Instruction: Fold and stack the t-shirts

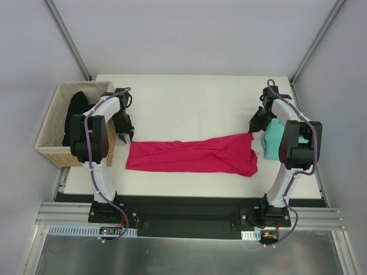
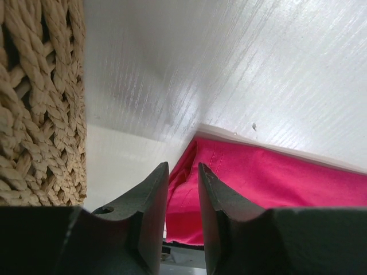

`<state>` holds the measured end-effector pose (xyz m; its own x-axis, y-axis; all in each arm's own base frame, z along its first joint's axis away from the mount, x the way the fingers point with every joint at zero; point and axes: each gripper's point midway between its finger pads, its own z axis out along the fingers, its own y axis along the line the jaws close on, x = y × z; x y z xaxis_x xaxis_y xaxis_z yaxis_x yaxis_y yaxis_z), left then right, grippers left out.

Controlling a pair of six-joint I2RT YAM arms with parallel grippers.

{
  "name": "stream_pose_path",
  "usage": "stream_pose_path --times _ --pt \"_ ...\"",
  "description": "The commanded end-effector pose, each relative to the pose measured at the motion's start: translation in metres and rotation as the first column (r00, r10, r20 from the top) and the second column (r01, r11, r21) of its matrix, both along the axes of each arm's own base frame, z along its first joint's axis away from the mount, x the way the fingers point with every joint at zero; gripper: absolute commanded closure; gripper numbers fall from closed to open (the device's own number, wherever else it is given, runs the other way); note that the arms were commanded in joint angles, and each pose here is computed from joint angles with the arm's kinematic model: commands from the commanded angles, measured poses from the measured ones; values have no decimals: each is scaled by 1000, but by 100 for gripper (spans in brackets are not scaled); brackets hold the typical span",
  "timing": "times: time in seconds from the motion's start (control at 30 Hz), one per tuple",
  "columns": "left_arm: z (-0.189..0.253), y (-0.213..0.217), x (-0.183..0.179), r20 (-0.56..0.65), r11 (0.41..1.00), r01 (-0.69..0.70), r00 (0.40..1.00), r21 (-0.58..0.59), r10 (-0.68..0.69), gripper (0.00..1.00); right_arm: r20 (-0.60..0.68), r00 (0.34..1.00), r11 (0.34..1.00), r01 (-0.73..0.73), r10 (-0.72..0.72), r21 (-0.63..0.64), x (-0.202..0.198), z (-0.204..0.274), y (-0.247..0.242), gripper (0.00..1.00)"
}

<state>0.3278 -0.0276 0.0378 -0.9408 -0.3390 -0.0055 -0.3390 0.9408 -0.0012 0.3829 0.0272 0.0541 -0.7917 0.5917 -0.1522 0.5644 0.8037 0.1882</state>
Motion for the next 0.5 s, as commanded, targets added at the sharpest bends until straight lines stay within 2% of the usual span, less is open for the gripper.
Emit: stream_pose_path --times 0.0,0.47 --pt "23 2 4 62 1000 -29 998 -3 29 73 29 999 1000 14 -15 7 8 13 -1 99" --pt "17 -9 4 41 998 -23 999 -60 26 74 27 1000 1000 13 -13 7 6 13 -1 99"
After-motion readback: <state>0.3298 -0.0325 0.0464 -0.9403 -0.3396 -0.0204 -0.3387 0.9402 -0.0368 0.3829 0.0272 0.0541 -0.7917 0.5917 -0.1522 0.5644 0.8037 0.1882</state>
